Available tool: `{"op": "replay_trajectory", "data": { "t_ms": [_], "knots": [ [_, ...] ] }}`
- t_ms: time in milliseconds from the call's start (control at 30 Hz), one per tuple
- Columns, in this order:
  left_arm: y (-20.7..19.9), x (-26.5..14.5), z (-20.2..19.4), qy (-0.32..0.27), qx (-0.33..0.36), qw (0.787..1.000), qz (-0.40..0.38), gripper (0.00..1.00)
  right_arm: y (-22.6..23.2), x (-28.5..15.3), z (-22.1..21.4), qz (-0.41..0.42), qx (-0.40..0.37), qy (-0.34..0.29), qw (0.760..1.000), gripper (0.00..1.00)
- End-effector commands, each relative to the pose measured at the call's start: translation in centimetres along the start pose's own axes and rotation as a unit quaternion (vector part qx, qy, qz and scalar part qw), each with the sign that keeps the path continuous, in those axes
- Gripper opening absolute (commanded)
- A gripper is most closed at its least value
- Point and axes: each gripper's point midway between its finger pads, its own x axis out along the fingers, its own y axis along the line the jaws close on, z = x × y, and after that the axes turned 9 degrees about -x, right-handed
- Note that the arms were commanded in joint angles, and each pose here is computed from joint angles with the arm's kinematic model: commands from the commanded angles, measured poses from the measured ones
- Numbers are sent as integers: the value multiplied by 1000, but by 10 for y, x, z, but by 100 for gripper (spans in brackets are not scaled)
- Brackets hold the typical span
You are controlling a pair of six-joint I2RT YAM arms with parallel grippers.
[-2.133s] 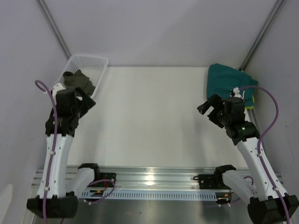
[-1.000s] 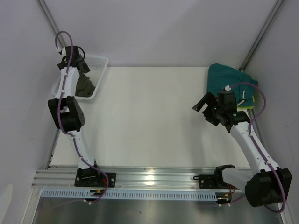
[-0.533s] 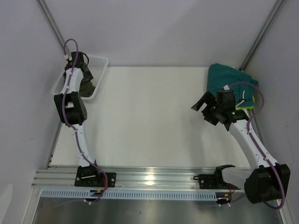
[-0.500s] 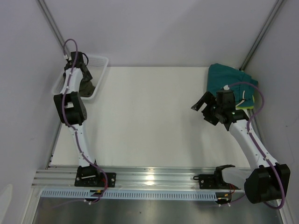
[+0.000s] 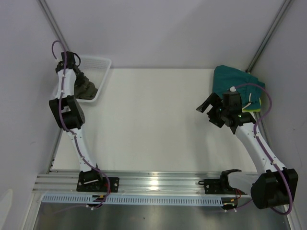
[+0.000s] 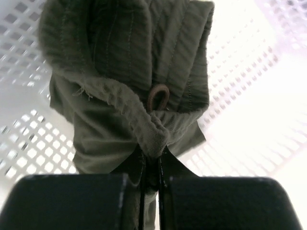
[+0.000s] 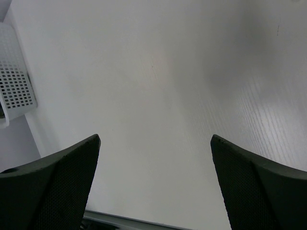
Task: Fold and stack the shorts
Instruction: Grab the shorts from the pile, then move the shorts to the center of the board
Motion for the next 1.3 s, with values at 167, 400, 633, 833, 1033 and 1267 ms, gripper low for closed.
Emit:
{"op": "replay_trajectory", "data": {
  "t_ms": [167, 400, 633, 833, 1033, 1267],
  "knots": [
    [-51, -177, 76, -139, -31, 984, -111, 0, 30, -13, 27, 53, -2, -42, 998, 100],
    [-110, -333, 105, -225, -40, 911, -343, 0, 41, -30, 34, 77, -17, -63, 995, 100],
    [-158, -545, 41, -238, 42, 762, -601, 1, 58, -46, 49, 115, -49, -97, 987, 100],
    [-150, -602, -57, -119, 67, 689, -712, 1, 95, -56, 83, 169, -120, -126, 970, 100],
    [-123, -583, -178, -1, 94, 681, -726, 1, 104, -72, 99, 189, -132, -132, 964, 99],
    [-72, -467, -318, 184, 118, 745, -630, 0, 97, -82, 58, 241, -136, -87, 957, 100]
  ]
}}
